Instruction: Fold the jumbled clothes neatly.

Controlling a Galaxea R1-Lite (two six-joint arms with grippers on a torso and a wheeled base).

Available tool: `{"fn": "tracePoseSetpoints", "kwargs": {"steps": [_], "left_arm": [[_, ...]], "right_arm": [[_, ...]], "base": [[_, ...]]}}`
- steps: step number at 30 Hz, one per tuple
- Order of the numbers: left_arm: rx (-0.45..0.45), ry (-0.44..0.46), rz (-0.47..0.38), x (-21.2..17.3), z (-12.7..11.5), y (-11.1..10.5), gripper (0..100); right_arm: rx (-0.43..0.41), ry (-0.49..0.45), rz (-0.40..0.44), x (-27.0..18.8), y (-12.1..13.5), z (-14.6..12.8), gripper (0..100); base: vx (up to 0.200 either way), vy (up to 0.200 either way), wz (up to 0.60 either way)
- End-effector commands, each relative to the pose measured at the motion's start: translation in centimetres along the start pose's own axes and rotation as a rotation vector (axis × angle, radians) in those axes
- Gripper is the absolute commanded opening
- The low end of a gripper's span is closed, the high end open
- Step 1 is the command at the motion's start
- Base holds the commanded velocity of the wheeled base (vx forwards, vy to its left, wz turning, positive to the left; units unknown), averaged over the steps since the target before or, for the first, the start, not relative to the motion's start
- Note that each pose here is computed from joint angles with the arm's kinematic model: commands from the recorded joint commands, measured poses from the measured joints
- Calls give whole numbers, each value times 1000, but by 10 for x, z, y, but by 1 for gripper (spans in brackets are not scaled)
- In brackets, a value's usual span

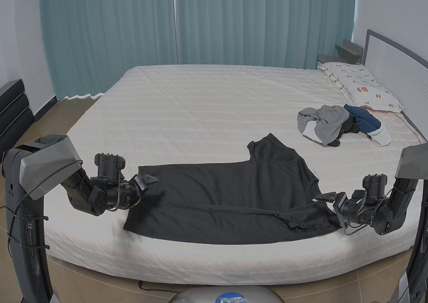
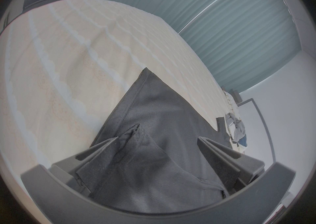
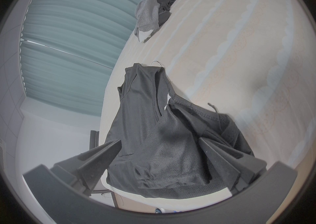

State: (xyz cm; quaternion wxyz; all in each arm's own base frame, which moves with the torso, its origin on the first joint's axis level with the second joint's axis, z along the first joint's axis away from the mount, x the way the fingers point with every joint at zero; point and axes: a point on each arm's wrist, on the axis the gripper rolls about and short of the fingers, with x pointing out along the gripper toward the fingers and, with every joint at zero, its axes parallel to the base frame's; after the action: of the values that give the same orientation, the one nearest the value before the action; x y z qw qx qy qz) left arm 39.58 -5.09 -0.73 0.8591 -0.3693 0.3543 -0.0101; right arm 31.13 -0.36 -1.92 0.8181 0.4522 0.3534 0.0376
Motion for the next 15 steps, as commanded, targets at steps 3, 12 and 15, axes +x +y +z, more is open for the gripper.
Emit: {"fn": "tracePoseSetpoints", "kwargs": {"steps": [3, 12, 15], "left_arm": [[28, -4, 31, 5, -4, 4, 100], [38, -16, 52, 6, -8, 1, 0], [38, -34, 72, 5, -8, 2, 0]], "right_arm": [[0, 0, 1, 0, 0, 0, 100], [-7, -18, 11, -2, 4, 3, 100], [-26, -62, 31, -10, 14, 9, 100]], "base": [[0, 0, 0], [0, 0, 0], [0, 0, 0]]}}
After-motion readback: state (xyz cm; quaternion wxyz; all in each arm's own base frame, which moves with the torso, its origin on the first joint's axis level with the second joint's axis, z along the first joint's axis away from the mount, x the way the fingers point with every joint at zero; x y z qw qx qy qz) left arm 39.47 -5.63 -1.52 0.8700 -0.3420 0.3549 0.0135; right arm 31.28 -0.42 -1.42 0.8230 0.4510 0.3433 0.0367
